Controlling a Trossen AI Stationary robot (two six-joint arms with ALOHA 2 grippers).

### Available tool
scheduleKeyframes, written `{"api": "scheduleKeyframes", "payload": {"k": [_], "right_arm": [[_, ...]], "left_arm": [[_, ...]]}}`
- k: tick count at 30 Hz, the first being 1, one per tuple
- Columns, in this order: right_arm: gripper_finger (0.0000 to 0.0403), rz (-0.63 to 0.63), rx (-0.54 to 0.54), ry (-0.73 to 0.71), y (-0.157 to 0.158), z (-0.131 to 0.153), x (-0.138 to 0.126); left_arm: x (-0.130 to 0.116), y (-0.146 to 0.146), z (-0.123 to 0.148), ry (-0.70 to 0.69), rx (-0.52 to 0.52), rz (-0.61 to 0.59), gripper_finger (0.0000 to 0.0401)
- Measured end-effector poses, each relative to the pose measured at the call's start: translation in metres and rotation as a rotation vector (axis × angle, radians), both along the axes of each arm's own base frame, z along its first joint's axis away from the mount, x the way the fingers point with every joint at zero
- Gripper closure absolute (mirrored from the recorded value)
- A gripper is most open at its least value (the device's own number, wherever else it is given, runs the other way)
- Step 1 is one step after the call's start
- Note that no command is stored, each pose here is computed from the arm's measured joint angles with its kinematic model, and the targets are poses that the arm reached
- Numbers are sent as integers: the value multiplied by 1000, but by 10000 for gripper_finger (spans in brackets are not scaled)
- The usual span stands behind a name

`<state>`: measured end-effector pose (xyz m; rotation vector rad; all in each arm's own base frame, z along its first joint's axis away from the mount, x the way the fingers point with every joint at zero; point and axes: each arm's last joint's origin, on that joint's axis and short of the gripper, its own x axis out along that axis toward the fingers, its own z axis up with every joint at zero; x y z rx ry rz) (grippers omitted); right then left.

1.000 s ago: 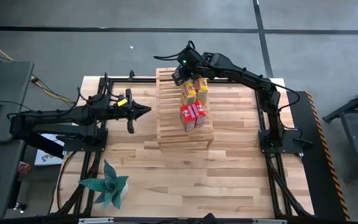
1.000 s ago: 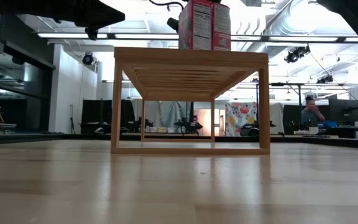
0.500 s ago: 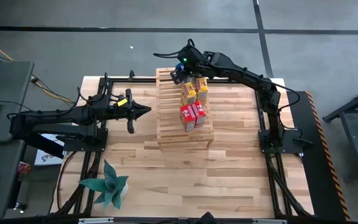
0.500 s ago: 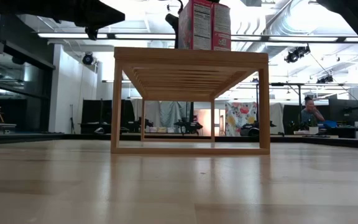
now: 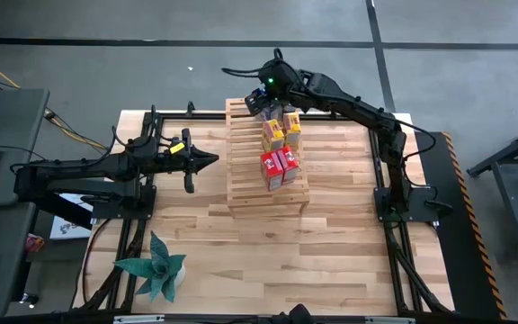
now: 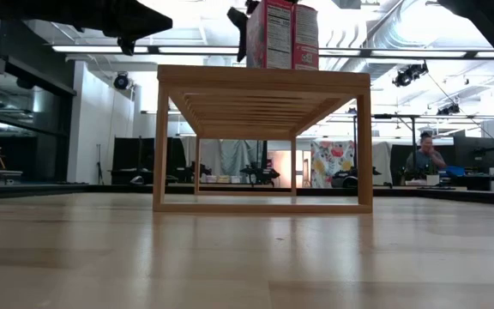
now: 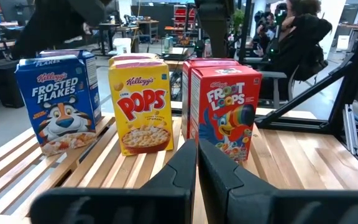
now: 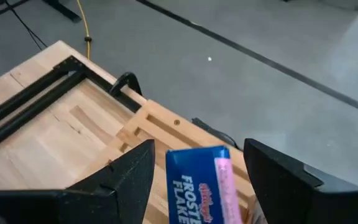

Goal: Stack cereal on shelf
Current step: Put the blue cereal box on the shelf aligned with the other blue cereal box

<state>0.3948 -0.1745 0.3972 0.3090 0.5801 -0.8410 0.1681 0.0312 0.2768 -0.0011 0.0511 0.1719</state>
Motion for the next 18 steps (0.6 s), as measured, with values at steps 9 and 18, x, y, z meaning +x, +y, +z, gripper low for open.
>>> {"api": "scheduleKeyframes", "payload": {"k": [9, 18], "right_arm": [[169, 76, -179, 45, 20, 40, -19], [263, 0, -131, 345, 31, 39, -61]], "left_arm": [[4, 5, -4, 40, 66, 122, 394], [48, 57, 6, 96, 76, 175, 400]]}}
